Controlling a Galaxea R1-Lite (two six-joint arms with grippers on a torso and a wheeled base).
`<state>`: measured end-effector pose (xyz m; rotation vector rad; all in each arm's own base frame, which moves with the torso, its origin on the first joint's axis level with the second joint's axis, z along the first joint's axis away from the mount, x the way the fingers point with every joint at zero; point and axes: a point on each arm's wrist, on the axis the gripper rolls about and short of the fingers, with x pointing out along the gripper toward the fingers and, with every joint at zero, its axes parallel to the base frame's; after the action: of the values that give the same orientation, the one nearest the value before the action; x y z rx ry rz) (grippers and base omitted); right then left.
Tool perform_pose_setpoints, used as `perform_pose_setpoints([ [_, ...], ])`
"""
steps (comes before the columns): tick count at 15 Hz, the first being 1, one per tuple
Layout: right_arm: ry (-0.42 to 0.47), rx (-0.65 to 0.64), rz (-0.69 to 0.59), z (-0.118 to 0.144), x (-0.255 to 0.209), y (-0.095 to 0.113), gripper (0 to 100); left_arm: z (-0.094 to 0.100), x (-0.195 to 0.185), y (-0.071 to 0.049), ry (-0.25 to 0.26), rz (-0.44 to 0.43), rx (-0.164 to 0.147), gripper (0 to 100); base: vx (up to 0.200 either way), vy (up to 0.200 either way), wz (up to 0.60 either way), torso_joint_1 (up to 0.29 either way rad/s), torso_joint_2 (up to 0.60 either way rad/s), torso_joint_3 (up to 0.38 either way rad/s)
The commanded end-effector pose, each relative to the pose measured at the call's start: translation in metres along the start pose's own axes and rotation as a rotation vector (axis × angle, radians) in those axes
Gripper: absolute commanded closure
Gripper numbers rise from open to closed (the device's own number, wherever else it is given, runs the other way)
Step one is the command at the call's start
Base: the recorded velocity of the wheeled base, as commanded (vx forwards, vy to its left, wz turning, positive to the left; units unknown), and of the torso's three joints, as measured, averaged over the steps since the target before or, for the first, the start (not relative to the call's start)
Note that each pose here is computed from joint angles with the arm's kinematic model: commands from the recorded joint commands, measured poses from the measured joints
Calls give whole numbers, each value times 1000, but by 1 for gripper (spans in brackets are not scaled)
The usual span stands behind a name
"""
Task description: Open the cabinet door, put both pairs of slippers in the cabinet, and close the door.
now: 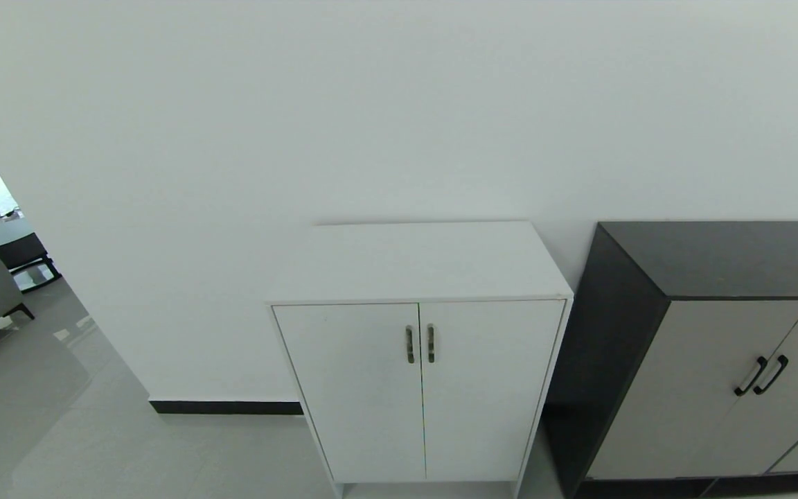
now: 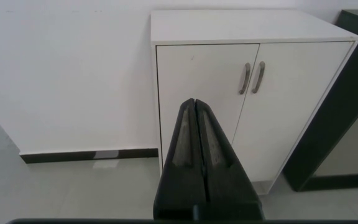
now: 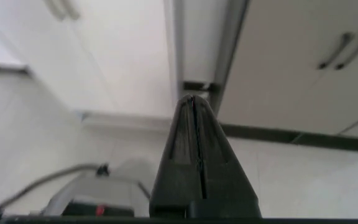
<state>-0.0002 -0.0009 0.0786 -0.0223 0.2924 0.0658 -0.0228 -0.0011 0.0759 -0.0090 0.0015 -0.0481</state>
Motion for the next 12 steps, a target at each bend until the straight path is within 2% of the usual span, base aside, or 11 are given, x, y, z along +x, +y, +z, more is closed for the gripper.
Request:
perform_pose_setpoints([
  [1, -168, 30, -107, -5, -12, 1, 100, 0, 0, 0, 0, 1, 0, 100, 0, 0, 0, 0, 0, 0],
  [5, -289, 37, -112, -10, -21, 2, 100, 0, 0, 0, 0, -1, -2, 100, 0, 0, 0, 0, 0, 0],
  [12, -297, 83, -127, -9, -21, 1, 100, 0, 0, 0, 0, 1, 0, 100, 0, 0, 0, 0, 0, 0],
])
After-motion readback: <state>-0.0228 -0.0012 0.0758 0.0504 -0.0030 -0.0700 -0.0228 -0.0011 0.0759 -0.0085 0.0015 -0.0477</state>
